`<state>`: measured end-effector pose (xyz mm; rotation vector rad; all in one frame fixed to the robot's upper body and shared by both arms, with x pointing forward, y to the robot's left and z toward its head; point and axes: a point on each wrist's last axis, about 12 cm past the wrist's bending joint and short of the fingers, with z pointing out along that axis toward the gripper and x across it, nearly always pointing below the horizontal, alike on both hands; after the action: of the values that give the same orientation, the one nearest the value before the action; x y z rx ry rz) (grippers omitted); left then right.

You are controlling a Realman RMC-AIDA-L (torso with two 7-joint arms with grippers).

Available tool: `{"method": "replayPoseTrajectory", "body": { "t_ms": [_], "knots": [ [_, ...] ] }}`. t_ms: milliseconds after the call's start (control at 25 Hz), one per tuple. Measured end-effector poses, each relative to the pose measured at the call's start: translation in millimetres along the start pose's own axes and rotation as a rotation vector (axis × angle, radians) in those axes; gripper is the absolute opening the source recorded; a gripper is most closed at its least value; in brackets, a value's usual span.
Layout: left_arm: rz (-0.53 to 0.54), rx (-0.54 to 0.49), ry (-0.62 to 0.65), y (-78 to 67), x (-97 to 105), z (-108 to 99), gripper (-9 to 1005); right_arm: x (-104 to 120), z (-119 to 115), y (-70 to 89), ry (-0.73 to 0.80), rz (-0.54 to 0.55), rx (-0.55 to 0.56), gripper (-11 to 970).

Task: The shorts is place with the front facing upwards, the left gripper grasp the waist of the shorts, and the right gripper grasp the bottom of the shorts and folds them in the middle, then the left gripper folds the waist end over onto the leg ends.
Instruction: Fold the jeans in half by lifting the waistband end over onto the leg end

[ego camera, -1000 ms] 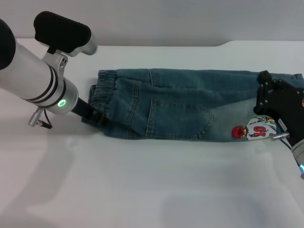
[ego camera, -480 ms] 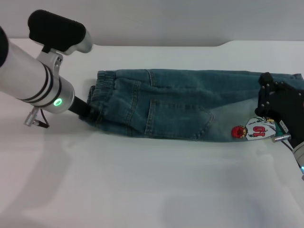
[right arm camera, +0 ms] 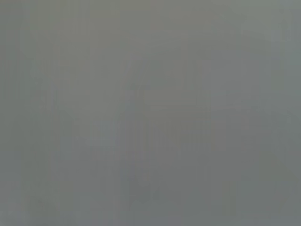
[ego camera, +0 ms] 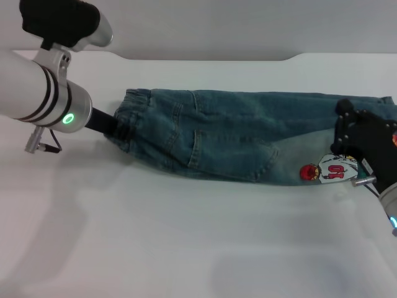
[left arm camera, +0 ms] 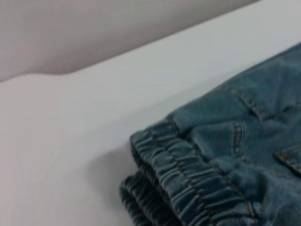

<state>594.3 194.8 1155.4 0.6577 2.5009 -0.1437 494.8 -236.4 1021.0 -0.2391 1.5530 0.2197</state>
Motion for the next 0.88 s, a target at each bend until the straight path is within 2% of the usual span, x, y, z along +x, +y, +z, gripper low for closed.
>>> {"method": "replayPoseTrajectory", "body": {
  "t_ms": [200,600,880],
  "knots": [
    [-0.005,-0.005,-0.076,-2.3,-5,-18,160,7,13,-1.8,0.049,0.038,-0.038,0],
    [-0.009,0.038,-0.189,-11.8,-14,-48,118,14,23,-7.2,0.116,0.028,-0.045,0],
    [0.008,0.031,-0.285,-14.8,-23,-73,101,14,33,3.5,0.150,0.043,-0.101,0]
  ]
}}
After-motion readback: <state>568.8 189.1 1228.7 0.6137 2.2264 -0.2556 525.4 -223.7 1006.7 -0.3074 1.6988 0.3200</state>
